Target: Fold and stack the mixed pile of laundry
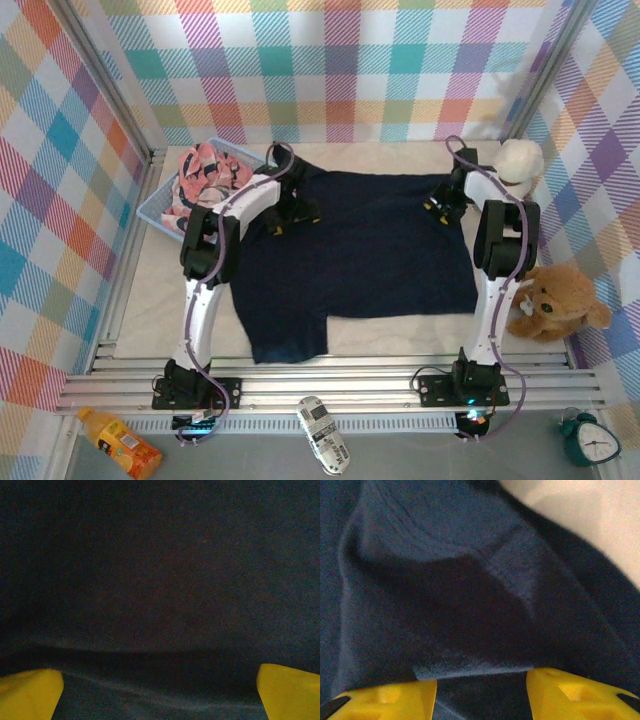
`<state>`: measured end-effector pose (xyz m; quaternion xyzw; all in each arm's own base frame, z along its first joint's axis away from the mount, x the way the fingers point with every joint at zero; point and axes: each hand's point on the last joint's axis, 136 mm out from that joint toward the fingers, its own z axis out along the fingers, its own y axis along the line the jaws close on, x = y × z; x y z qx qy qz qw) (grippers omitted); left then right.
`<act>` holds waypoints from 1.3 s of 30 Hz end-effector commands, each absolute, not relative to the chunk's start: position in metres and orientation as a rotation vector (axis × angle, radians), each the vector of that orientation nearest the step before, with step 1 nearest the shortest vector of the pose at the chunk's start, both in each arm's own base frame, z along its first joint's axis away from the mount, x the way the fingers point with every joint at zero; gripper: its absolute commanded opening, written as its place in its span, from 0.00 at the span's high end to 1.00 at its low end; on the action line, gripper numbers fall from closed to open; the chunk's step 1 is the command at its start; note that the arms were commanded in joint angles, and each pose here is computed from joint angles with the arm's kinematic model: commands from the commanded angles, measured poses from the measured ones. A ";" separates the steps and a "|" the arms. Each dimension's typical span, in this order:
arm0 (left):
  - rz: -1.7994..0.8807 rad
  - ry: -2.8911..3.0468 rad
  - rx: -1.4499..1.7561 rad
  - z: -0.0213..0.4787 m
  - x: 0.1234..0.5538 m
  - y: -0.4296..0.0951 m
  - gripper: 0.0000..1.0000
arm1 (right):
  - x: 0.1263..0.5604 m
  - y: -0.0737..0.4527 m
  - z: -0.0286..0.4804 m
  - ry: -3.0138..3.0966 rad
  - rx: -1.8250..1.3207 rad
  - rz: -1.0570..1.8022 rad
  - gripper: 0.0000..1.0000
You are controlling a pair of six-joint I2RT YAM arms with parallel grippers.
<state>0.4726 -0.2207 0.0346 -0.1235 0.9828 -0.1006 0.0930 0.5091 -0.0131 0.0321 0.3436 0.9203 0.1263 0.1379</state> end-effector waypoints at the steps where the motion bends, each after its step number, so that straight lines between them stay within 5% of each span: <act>1: -0.304 2.934 -0.312 0.020 0.495 -0.235 0.00 | 0.533 -0.044 0.039 2.605 1.035 0.286 0.48; 7: -0.468 2.803 -0.309 0.075 0.537 -0.258 0.00 | 0.547 -0.074 0.113 2.506 0.892 0.144 0.45; 12: -0.590 2.771 -0.281 0.132 0.516 -0.262 0.00 | 0.508 -0.056 0.148 2.545 0.745 0.150 0.39; 22: -0.540 2.890 -0.236 0.138 0.409 -0.231 0.00 | 0.404 0.012 0.135 2.730 0.584 0.379 0.32; 26: -0.487 2.968 -0.253 0.117 0.358 -0.217 0.00 | 0.370 0.035 0.125 2.759 0.620 0.476 0.21; 28: -0.453 3.007 -0.248 0.107 0.328 -0.207 0.00 | 0.355 0.042 0.116 2.757 0.690 0.540 0.02; 39: -0.265 2.990 -0.108 0.088 0.188 -0.179 0.11 | 0.331 0.040 0.085 2.816 0.823 0.525 0.01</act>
